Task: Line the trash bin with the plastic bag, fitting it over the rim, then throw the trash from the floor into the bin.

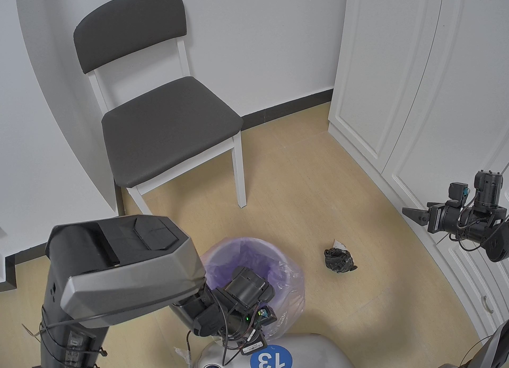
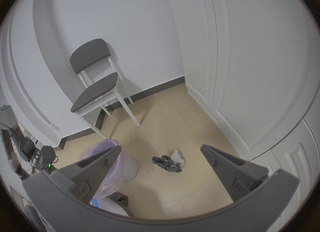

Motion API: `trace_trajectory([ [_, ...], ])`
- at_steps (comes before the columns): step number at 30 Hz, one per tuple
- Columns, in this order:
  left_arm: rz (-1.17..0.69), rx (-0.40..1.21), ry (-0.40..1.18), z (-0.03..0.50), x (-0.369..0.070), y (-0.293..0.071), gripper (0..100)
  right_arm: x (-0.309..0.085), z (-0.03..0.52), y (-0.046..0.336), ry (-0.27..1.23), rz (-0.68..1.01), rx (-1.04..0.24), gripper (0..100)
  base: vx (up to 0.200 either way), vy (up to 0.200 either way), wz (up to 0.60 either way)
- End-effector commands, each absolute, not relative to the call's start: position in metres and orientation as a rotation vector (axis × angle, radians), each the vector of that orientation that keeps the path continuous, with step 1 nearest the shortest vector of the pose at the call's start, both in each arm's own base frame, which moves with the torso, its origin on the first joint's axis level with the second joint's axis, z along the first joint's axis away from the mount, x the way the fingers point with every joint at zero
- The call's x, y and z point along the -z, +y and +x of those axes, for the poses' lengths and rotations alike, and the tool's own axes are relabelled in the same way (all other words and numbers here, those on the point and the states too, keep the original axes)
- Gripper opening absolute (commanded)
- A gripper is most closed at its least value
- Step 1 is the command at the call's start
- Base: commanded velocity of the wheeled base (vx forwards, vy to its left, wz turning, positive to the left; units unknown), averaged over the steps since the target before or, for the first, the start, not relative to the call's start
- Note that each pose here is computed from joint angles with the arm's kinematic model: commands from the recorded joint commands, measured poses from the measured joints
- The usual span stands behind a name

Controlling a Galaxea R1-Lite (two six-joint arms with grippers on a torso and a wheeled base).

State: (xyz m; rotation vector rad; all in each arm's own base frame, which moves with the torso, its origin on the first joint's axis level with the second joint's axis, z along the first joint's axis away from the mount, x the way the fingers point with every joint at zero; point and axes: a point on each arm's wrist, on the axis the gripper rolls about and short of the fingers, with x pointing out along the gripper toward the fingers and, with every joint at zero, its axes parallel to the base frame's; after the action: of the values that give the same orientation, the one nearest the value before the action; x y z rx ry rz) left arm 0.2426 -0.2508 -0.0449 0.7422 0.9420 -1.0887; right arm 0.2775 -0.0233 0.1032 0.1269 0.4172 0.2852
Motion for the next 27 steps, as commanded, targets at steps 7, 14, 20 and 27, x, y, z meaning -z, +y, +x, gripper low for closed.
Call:
trace_trajectory([
  [7,0.724,1.083,0.938,0.231,0.044,-0.25,0,-0.103,0.278,-0.024,0.418,0.126,-0.286,100,0.0,0.0,0.0],
  [14,0.716,1.083,0.945,0.229,0.049,-0.254,0,-0.103,0.278,-0.024,0.418,0.126,-0.286,100,0.0,0.0,0.0],
  [20,0.716,1.081,0.942,0.23,0.051,-0.255,0,-0.103,0.278,-0.024,0.418,0.126,-0.284,100,0.0,0.0,0.0],
  [27,0.702,1.045,0.947,0.229,0.044,-0.242,100,-0.103,0.278,-0.025,0.416,0.126,-0.28,100,0.0,0.0,0.0],
])
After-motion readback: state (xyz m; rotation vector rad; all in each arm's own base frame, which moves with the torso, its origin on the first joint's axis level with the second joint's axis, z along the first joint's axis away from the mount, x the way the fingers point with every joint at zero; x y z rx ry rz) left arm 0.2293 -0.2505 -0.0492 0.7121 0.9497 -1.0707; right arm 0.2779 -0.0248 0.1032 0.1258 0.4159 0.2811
